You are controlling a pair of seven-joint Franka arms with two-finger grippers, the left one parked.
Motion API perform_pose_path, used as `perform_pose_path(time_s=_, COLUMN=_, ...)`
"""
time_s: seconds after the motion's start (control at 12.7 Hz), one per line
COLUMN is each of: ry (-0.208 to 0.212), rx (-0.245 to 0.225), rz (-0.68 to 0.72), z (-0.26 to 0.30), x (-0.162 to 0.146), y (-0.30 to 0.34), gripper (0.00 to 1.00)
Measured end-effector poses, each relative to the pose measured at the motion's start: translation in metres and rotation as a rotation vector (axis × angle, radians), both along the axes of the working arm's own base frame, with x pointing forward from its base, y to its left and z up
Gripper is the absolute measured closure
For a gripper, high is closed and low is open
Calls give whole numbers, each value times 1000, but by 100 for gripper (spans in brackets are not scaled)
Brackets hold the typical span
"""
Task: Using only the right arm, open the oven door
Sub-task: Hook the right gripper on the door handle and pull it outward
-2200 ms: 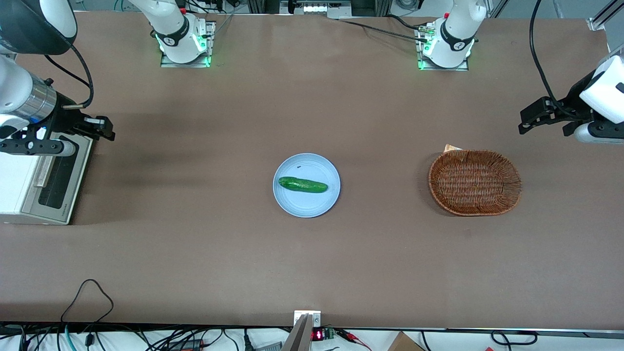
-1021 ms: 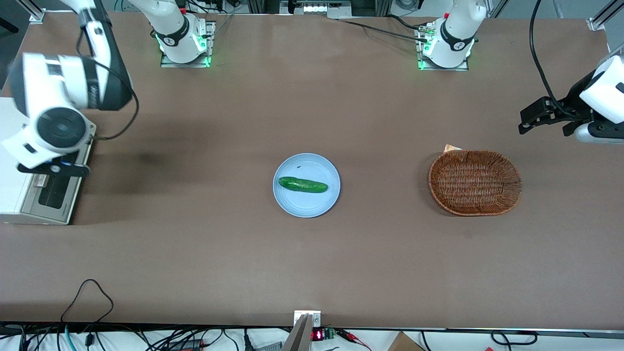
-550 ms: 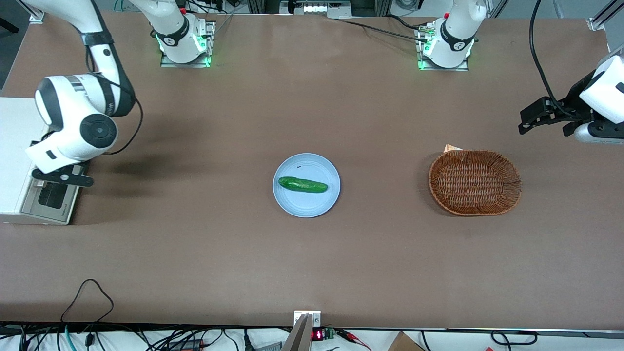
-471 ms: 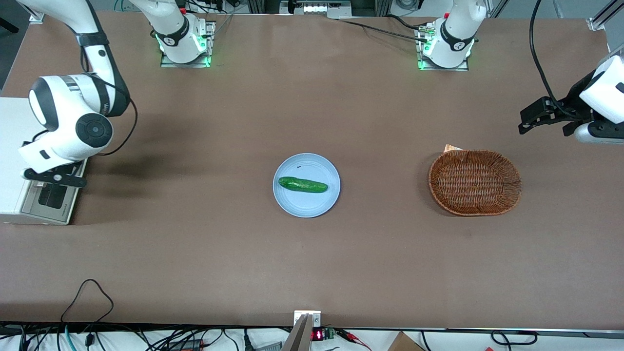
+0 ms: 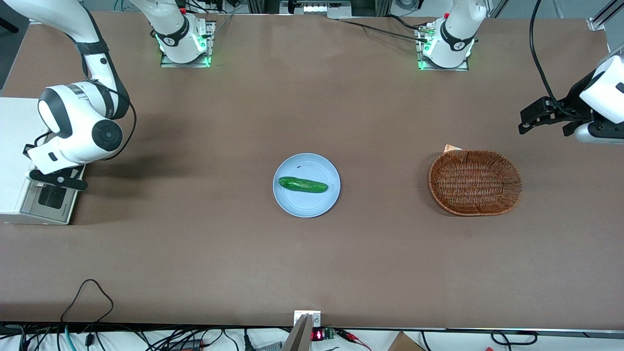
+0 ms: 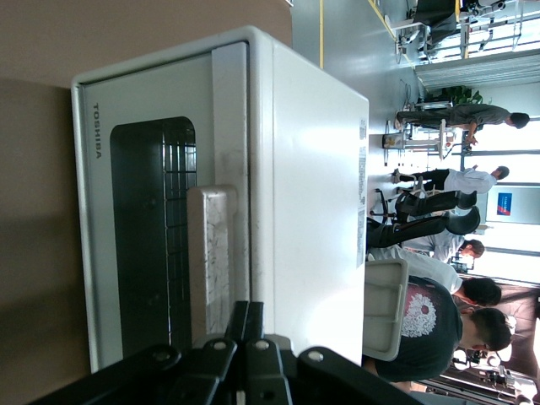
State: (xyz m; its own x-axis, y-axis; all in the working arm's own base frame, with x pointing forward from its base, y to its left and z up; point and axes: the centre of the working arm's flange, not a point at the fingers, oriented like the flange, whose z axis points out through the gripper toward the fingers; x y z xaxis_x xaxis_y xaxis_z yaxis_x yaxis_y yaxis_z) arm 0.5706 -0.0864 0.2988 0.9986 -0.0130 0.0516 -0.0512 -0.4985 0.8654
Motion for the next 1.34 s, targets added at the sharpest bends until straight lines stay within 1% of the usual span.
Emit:
perform_pose_path(time_s=0.31, ry=-4, rx=0, rz=-7, z=-7, x=-1, y=-1, gripper=99)
perform_pose_path(time_s=0.47, ry=-2, rx=7, rz=0, z=-9, x=-2, y=0, gripper=99)
perform_pose_path(time_s=1.1, ry=14, rx=19, rz=45, z=-18, x=-6, y=17, gripper=99)
perform_pose_path(time_s=1.34, ry=29, rx=25, rz=75, z=-26, x=-8, y=33, gripper=99)
